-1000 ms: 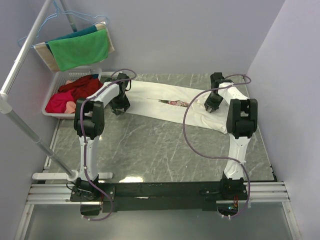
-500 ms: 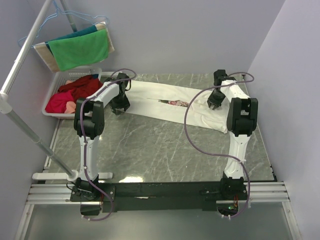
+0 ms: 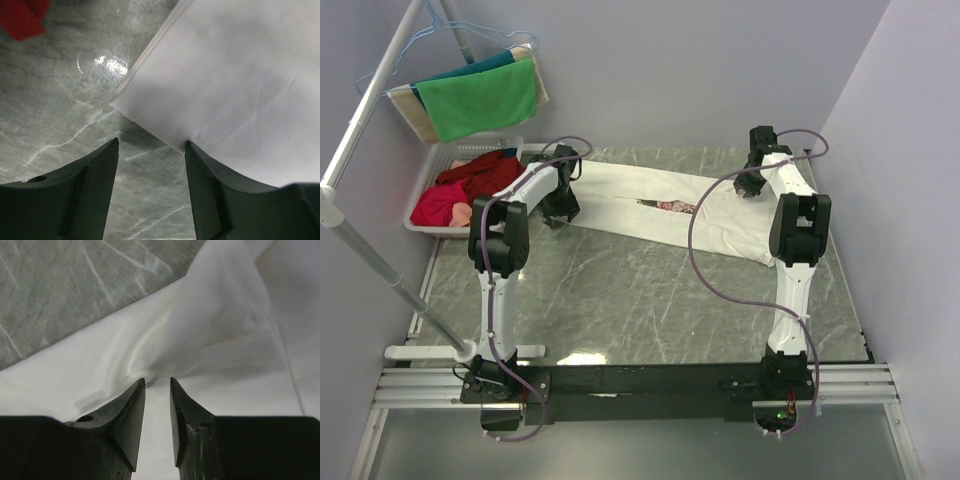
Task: Fold and stack the t-shirts
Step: Fold the tshirt
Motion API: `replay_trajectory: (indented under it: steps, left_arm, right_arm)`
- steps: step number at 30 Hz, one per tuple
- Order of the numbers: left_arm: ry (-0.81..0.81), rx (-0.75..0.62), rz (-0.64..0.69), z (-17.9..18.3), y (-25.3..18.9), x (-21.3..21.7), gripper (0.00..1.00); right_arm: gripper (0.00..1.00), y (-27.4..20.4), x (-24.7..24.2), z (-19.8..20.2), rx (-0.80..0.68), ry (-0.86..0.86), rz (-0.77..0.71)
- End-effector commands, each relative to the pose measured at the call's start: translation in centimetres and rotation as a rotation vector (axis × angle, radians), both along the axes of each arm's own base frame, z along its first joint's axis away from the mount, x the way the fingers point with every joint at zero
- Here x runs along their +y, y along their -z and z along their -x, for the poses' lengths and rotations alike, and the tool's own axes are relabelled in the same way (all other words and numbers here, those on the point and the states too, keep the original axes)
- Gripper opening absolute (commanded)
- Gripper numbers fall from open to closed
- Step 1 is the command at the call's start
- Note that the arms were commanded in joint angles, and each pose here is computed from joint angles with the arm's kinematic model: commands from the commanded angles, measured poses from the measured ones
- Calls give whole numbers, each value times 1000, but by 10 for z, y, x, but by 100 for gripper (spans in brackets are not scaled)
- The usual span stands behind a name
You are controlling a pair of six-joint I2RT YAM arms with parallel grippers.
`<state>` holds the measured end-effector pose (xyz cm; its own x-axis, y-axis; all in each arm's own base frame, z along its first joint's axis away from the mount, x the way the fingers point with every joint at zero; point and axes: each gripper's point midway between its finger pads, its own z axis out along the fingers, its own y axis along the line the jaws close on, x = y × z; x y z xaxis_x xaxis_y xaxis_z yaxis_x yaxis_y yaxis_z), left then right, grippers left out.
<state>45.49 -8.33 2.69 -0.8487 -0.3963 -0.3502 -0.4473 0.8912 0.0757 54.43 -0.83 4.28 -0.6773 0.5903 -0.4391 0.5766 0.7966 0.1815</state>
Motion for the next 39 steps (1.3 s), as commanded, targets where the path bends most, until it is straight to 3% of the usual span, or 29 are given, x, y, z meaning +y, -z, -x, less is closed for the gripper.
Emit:
replay_trajectory:
  steps: [1,7,14,19,23,39]
  left_arm:
    - [12,-23,3,-9,-8,0,61]
    - [40,-99,30,-23,-26,-5,62]
    - [117,-226,73,-45,-57,-16,68]
    - [129,-195,84,-41,-47,-20,69]
    - [101,-152,70,-32,-33,-16,69]
    - [50,-64,100,-19,-9,-18,67]
  right_arm:
    - [34,-24,3,-28,-127,-6,-35]
    - [34,-67,8,-27,-238,-38,-49]
    - [35,-77,4,32,-87,-49,-13]
    - [34,-54,-6,101,112,-3,36]
    - [35,-53,-24,155,173,70,118]
    - [27,-36,-45,215,228,149,150]
